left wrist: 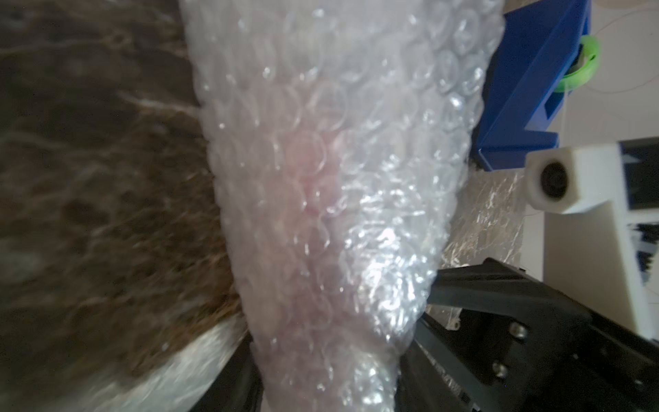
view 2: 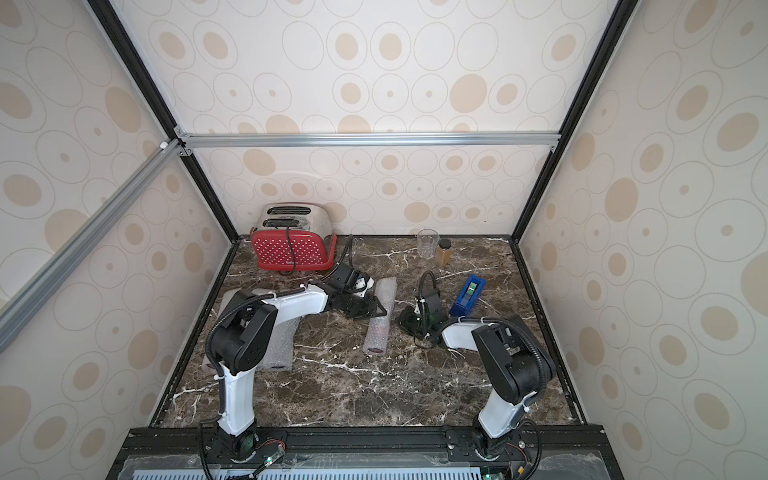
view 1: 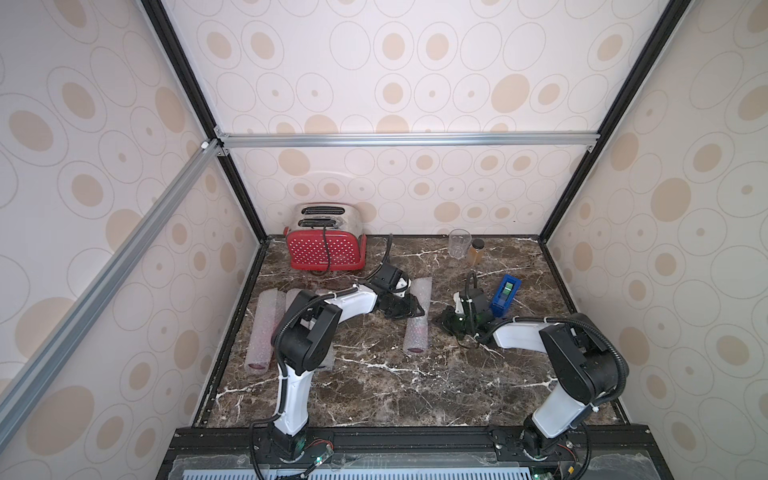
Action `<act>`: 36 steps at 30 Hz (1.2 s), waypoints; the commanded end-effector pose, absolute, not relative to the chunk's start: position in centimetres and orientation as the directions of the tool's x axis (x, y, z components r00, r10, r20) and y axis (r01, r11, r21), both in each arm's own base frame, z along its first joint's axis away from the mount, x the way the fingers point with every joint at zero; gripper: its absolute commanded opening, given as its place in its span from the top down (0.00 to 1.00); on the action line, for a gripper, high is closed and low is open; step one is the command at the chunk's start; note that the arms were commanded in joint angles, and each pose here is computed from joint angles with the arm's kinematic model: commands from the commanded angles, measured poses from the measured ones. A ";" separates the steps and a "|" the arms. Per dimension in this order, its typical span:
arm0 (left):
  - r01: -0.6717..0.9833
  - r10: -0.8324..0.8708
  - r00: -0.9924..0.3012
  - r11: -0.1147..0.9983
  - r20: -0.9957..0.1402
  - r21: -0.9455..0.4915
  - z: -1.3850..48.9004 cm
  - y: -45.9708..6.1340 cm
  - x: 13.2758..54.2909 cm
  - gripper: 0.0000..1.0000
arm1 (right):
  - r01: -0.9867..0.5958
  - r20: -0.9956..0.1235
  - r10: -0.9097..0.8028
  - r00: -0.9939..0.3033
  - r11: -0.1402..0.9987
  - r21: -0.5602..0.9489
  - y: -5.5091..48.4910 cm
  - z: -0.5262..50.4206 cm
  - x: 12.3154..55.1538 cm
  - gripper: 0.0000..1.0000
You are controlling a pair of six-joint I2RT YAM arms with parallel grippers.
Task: Wrap wine bottles in bubble wrap
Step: Move the bubble wrap to the center of the board.
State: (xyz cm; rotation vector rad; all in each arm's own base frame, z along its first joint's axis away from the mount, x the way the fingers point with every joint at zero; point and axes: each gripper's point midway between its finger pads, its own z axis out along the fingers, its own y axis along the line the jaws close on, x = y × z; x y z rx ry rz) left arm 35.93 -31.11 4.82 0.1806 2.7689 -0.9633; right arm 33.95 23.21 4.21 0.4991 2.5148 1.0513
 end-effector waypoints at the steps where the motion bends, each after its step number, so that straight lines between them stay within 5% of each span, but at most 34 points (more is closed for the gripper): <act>1: 0.121 0.078 -0.989 0.919 -0.129 -0.375 0.3 -23.6 33.2 0.51 | 0.164 -0.167 0.402 -0.900 0.669 0.725 25.7 3.6 32.9 0.89; 8: 0.176 0.135 -0.977 0.947 -0.167 -0.269 1.6 -17.5 31.7 0.51 | 0.101 -0.155 0.315 -0.936 0.666 0.739 30.1 3.7 32.2 0.88; 15: 0.040 0.009 -0.990 0.975 -0.142 -0.218 0.8 -10.7 30.1 0.48 | 0.027 -0.238 0.266 -0.934 0.716 0.697 29.8 5.7 31.8 0.80; 20: 0.046 -0.017 -0.975 0.961 -0.223 -0.271 3.6 -11.2 31.3 0.22 | -0.047 -0.392 0.214 -0.895 0.828 0.559 26.4 8.7 32.0 0.61; 25: 0.174 0.058 -0.903 0.955 -0.425 -0.240 9.0 -11.2 32.9 0.01 | -0.066 -0.522 0.160 -0.838 0.920 0.387 20.8 11.9 32.4 0.28; 31: 0.267 0.177 -0.719 0.963 -0.673 -0.032 16.9 -8.4 34.4 0.01 | -0.038 -0.661 0.139 -0.737 0.969 0.245 13.8 15.4 33.0 0.01; 36: 0.222 0.195 -0.582 0.972 -0.789 0.076 19.5 -4.4 35.5 0.01 | -0.061 -0.820 -0.019 -0.572 0.998 0.019 9.8 17.7 33.5 0.00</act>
